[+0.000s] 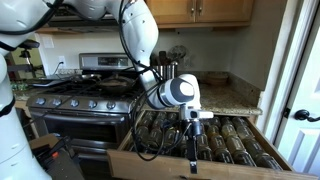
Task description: Open the top drawer at the bottom right of the stove
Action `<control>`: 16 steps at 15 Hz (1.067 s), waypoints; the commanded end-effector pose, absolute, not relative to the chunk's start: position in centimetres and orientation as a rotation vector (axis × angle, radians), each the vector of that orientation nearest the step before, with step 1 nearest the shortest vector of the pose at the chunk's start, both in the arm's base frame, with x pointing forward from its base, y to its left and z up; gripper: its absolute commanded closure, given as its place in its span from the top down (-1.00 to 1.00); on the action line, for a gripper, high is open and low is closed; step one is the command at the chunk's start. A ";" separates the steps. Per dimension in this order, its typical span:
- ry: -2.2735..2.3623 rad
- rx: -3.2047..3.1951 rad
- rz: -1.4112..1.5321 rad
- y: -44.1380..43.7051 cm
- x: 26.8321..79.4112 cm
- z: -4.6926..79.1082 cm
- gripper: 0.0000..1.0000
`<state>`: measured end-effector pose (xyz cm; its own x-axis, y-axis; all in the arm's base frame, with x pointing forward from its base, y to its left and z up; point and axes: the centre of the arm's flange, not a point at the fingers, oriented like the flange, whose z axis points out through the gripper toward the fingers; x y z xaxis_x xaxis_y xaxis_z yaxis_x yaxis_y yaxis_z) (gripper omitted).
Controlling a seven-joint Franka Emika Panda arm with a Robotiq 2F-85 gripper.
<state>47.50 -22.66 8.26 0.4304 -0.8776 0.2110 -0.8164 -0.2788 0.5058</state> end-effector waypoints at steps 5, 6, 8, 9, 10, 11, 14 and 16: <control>-1.505 2.260 0.039 -20.4 47.3 15.5 1.00; -1.533 2.278 0.075 -20.5 47.3 16.8 1.00; -1.575 2.316 0.148 -20.6 47.4 19.0 1.00; -1.601 2.338 0.184 -20.6 47.6 19.9 1.00; -1.615 2.380 0.205 -20.6 47.8 20.6 1.00; -1.646 2.395 0.244 -20.5 47.9 21.2 1.00; -1.688 2.465 0.326 -20.1 48.8 22.5 1.00; -1.667 2.419 0.317 -20.3 50.3 21.8 1.00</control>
